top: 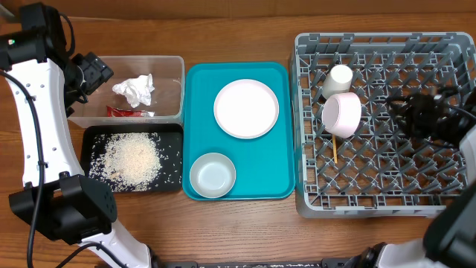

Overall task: Sort waste into correct bins and load items into the dishwasher
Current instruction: 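Release the pink bowl and move the right gripper to the small white bowl, then lower the right gripper and grasp the small white bowl rim, then lift the small white bowl off the teal tray, then carry the small white bowl over the dish rack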

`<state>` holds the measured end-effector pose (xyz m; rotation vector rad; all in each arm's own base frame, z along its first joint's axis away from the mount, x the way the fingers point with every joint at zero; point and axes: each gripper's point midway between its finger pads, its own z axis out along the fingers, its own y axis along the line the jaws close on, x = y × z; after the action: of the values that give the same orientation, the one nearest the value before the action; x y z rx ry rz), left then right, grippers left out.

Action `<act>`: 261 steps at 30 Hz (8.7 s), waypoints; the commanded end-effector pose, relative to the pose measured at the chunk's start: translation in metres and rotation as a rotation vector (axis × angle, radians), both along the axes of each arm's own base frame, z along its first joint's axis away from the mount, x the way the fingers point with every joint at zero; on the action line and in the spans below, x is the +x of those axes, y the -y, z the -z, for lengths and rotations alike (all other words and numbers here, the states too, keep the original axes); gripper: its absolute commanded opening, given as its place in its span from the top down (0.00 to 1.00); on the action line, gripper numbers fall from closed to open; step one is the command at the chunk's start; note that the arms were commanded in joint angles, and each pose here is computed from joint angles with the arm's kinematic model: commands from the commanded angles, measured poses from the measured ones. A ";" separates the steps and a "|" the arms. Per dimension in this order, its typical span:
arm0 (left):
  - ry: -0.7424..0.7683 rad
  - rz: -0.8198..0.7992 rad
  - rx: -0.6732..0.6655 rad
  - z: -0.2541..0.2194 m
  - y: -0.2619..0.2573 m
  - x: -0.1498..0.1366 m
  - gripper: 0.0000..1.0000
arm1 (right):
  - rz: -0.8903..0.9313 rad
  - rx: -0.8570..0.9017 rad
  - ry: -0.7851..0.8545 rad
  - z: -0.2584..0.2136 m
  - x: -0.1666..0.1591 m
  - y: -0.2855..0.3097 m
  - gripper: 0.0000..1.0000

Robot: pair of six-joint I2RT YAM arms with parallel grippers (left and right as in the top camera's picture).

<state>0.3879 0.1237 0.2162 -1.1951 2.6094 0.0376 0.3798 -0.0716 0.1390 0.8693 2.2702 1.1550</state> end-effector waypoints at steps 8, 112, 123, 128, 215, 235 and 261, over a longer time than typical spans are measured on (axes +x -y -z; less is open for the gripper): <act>0.004 0.015 0.018 -0.003 0.000 0.001 0.00 | -0.058 -0.556 0.148 -0.098 -0.031 -0.057 0.96; 0.004 0.015 0.018 -0.003 0.000 0.001 0.00 | -1.193 -0.692 0.256 0.043 -0.191 -0.480 0.51; 0.004 0.015 0.018 -0.003 0.000 0.001 0.00 | -1.210 -0.724 0.204 0.076 -0.189 -0.483 0.51; 0.004 0.015 0.018 -0.003 0.000 0.001 0.00 | -1.219 -0.738 0.177 0.090 -0.189 -0.481 0.51; 0.004 0.015 0.018 -0.003 0.000 0.001 0.00 | -0.883 -0.955 -0.100 0.093 -0.138 -0.396 0.87; 0.004 0.015 0.018 -0.003 0.000 0.001 0.00 | -0.933 -0.923 -0.092 0.065 -0.145 -0.397 0.96; 0.004 0.015 0.018 -0.003 0.000 0.001 0.00 | -0.921 -0.077 0.415 -0.215 -0.157 -0.303 0.96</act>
<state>0.3879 0.1238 0.2160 -1.1953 2.6097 0.0382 0.2451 0.2320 0.3165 -0.3546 2.4833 1.1368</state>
